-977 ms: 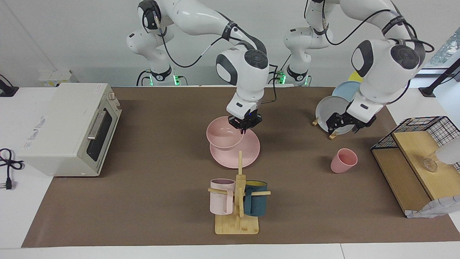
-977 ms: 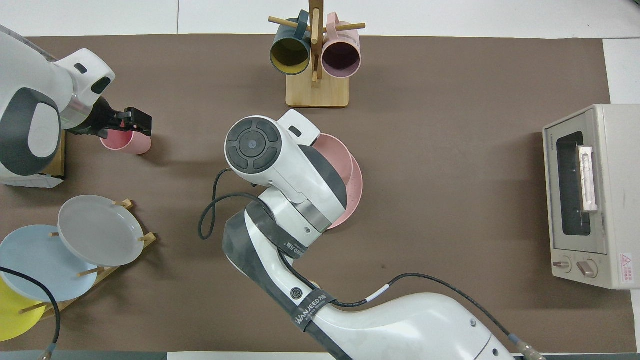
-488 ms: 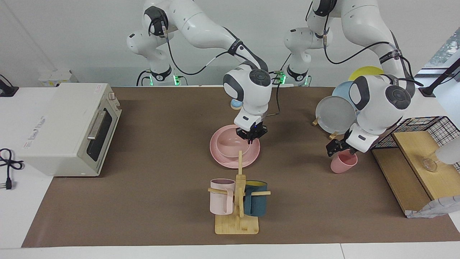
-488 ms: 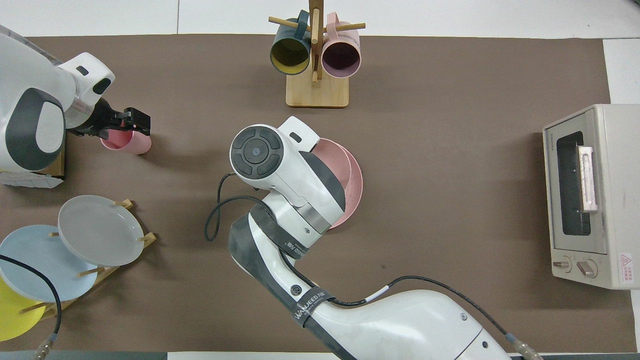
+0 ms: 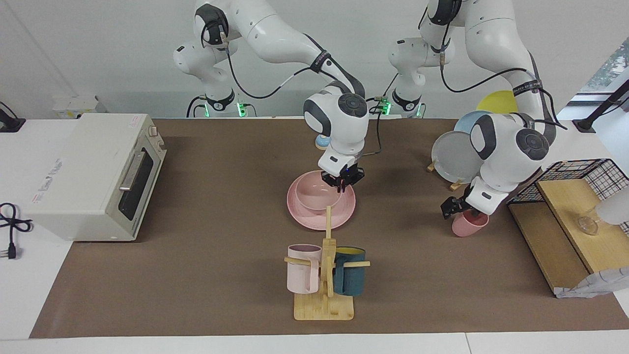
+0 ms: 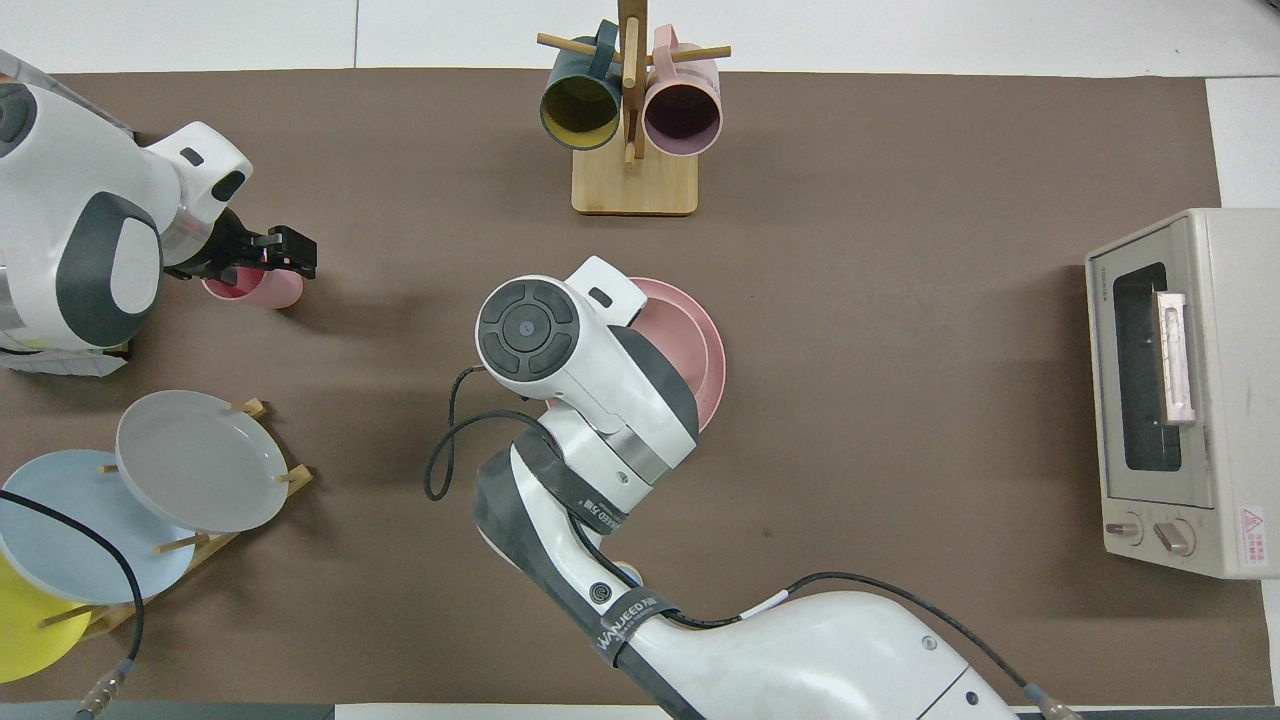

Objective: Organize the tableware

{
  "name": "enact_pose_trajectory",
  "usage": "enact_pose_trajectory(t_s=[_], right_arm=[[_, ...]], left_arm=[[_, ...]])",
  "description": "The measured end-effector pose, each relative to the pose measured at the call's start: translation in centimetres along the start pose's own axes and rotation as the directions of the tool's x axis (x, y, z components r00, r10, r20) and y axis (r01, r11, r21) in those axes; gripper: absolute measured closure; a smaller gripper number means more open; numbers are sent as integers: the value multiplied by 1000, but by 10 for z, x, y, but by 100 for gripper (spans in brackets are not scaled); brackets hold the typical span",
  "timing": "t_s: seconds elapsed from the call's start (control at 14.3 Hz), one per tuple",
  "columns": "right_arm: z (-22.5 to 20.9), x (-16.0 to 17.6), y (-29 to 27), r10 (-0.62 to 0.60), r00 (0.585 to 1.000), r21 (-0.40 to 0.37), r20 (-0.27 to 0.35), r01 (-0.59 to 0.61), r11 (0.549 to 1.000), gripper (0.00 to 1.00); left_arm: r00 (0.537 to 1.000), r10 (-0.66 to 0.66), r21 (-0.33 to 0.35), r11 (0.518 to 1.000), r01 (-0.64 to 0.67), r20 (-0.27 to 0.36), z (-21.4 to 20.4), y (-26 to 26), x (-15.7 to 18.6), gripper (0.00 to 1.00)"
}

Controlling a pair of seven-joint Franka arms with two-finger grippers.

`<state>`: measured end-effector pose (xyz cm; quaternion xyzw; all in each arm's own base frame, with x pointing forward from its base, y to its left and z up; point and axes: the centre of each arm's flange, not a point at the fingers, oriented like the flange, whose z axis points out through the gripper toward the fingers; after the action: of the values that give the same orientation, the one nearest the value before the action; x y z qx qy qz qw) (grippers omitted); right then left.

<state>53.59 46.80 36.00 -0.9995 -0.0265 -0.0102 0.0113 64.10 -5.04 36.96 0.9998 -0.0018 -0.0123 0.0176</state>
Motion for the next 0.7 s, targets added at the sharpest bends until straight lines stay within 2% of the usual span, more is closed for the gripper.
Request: enact_pose_trajectory(t_s=[0.14, 0.21, 0.35, 0.42, 0.7], right_arm=[[-16, 3, -1, 3, 1000, 17, -21, -2, 1000, 41], [-33, 10, 2, 13, 999, 27, -41, -12, 1000, 31], [-83, 31, 39, 66, 996, 32, -64, -64, 997, 8], [-109, 40, 70, 84, 995, 26, -59, -82, 996, 1], [-196, 59, 217, 117, 993, -3, -9, -117, 993, 0]], left_arm=[[1000, 9, 0, 1000, -9, -4, 0, 0, 0, 54], [1000, 15, 0, 1000, -15, -5, 0, 0, 0, 69], [1000, 25, 0, 1000, -25, -9, -2, -1, 1, 90], [1000, 27, 1, 1000, -27, -14, -4, -1, 2, 95], [999, 30, 0, 1000, -30, -27, -25, 0, 8, 95]])
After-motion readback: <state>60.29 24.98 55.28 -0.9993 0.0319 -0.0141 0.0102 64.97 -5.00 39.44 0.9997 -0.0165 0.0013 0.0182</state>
